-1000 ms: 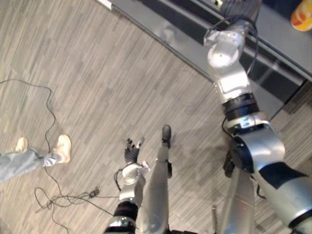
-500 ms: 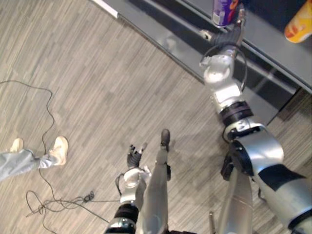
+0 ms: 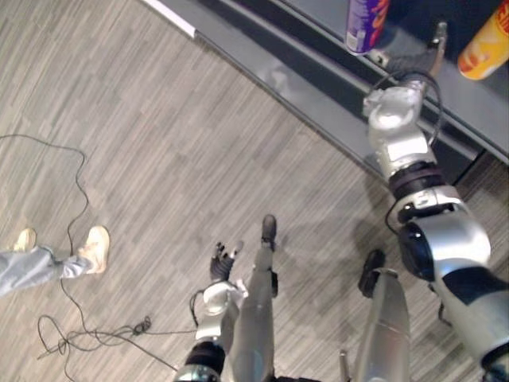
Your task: Put the gum and the chips on the shelf.
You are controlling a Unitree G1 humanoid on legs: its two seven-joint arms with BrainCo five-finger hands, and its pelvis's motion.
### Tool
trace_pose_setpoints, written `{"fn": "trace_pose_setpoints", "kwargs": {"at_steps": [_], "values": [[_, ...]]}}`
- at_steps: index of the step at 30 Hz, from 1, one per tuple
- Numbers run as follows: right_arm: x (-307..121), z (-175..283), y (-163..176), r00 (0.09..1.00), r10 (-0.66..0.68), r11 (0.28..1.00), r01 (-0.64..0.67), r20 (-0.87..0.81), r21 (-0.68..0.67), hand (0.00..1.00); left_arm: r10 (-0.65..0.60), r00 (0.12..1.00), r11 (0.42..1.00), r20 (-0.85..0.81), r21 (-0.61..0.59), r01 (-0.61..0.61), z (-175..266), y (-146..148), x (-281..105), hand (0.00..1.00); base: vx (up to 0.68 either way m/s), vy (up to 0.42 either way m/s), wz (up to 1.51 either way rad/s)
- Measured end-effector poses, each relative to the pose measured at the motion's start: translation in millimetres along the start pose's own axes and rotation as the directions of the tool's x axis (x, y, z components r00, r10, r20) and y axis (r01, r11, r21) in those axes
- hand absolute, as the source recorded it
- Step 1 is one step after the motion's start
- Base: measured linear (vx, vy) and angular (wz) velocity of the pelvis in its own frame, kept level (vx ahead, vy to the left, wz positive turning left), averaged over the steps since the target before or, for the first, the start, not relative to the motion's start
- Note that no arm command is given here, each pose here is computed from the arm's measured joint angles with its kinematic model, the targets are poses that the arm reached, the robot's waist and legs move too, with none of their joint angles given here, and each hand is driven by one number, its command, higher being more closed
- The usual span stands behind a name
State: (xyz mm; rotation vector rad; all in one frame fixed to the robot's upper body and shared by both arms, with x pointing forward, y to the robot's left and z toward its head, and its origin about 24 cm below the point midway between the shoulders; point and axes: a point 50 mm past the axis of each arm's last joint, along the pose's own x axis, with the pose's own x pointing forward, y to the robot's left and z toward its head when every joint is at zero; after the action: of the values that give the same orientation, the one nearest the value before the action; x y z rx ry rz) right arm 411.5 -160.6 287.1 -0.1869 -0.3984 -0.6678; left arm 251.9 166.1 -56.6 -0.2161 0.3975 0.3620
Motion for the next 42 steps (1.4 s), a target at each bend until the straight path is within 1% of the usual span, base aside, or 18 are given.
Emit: {"fn": "trace_pose_setpoints", "kwargs": {"at_steps": [7, 8, 18, 27, 34, 38, 42], "values": [[-10, -24, 4, 0.997, 0.059, 0.998, -0.059, -0.051, 0.0, 0.0, -0.012, 1.0, 1.0, -0.009, 0.002, 0.012, -3, 1, -1, 0.0, 0.06, -0.032, -0.03], [-16, -31, 8, 0.994, 0.084, 0.996, -0.083, -0.072, 0.022, 0.0, -0.011, 1.0, 1.0, -0.009, 0.002, 0.011, -3, 1, -1, 0.0, 0.07, -0.033, -0.06], [-38, -55, 17, 0.979, 0.182, 0.983, -0.177, -0.093, 0.052, 0.0, -0.009, 1.0, 1.0, -0.012, 0.003, 0.009, -4, 2, -1, 0.0, 0.07, -0.054, -0.05], [-69, -83, 31, 0.948, 0.264, 0.964, -0.254, -0.18, 0.078, 0.0, 0.019, 1.0, 1.0, -0.021, -0.005, -0.019, -5, 7, -1, 0.0, 0.06, -0.051, -0.03], [-77, -84, 30, 0.946, 0.275, 0.959, -0.258, -0.172, 0.116, 0.0, 0.02, 1.0, 1.0, -0.022, -0.005, -0.02, -5, 7, -1, 0.0, 0.06, -0.056, -0.01], [-99, -94, 37, 0.923, 0.327, 0.941, -0.298, -0.203, 0.162, 0.0, 0.017, 1.0, 1.0, -0.019, -0.008, -0.018, -4, 5, 0, 0.0, 0.06, -0.052, -0.02], [-111, -93, 41, 0.913, 0.358, 0.926, -0.321, -0.195, 0.197, 0.0, 0.025, 0.999, 1.0, -0.022, -0.008, -0.025, -4, 5, 0, 0.0, 0.06, -0.06, -0.05]]}}
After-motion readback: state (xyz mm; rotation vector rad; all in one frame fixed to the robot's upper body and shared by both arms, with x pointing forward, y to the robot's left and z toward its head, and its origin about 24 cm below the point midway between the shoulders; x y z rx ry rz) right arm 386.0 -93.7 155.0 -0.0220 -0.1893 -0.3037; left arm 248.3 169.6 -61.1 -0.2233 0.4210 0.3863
